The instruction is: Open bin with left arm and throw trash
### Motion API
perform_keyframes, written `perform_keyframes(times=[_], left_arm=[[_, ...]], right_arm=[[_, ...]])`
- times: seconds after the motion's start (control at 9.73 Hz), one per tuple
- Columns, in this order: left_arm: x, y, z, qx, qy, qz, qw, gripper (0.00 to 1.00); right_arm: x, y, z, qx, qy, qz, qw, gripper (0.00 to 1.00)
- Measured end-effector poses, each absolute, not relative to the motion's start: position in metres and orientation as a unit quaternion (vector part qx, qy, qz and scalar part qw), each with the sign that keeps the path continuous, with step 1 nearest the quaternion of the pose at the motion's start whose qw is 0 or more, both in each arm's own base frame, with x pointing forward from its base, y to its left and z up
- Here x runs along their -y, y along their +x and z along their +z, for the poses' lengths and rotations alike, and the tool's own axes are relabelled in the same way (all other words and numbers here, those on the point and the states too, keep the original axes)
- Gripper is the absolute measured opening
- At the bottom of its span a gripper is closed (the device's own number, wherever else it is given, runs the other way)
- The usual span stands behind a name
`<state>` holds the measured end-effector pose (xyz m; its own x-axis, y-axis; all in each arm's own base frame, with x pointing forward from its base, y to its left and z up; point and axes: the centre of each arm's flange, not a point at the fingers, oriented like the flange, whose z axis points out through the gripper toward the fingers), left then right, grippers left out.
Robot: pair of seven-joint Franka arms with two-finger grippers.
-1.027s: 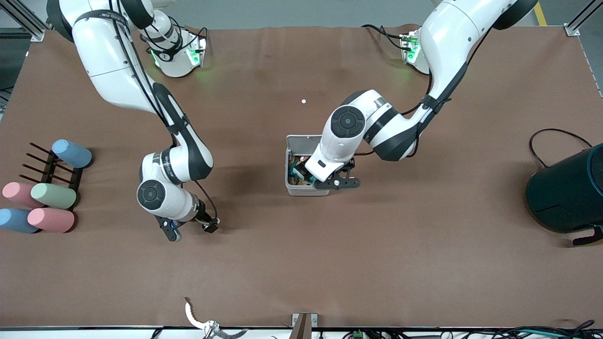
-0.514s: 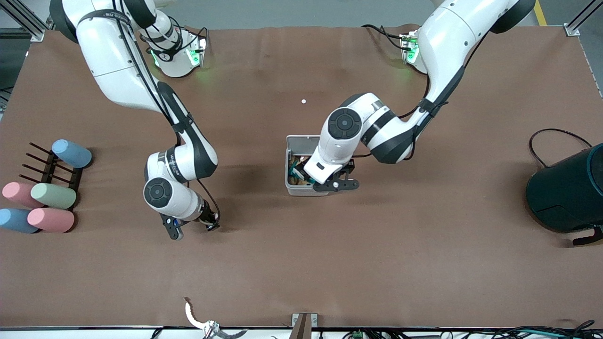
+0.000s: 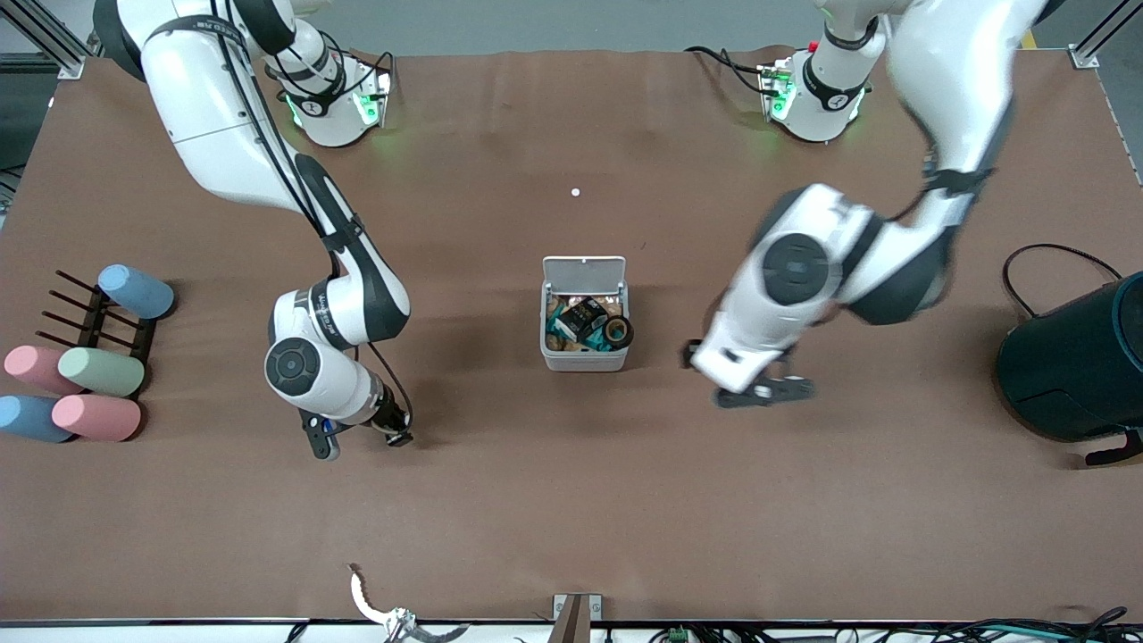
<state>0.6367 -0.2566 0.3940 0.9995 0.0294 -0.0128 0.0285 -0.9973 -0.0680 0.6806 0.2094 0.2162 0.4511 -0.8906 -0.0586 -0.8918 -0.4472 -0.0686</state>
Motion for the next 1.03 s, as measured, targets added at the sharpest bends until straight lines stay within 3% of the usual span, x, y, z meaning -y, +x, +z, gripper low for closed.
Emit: perform_keyframes(times=[0.31, 0.51, 0.72, 1.03], left_arm=[[0.130, 0.655, 0.435, -0.069, -0.996, 0.043, 0.021, 1.00], [0.071, 0.646, 0.495, -0.090, -0.994, 0.053, 0.029, 1.00], [0.069, 0.629, 0.563, -0.085, -0.995, 0.038, 0.042, 1.00], [0.056, 0.593, 0.628, -0.058, -0.997, 0.023, 0.043, 1.00]], right_arm=[[-0.286, 0.672, 0.309, -0.523, -0.846, 0.010, 0.105, 0.04], [-0.382, 0.623, 0.369, -0.495, -0.858, 0.031, 0.134, 0.04], [-0.472, 0.552, 0.382, -0.472, -0.873, 0.057, 0.111, 0.04], [-0.511, 0.503, 0.372, -0.455, -0.885, 0.080, 0.059, 0.04]])
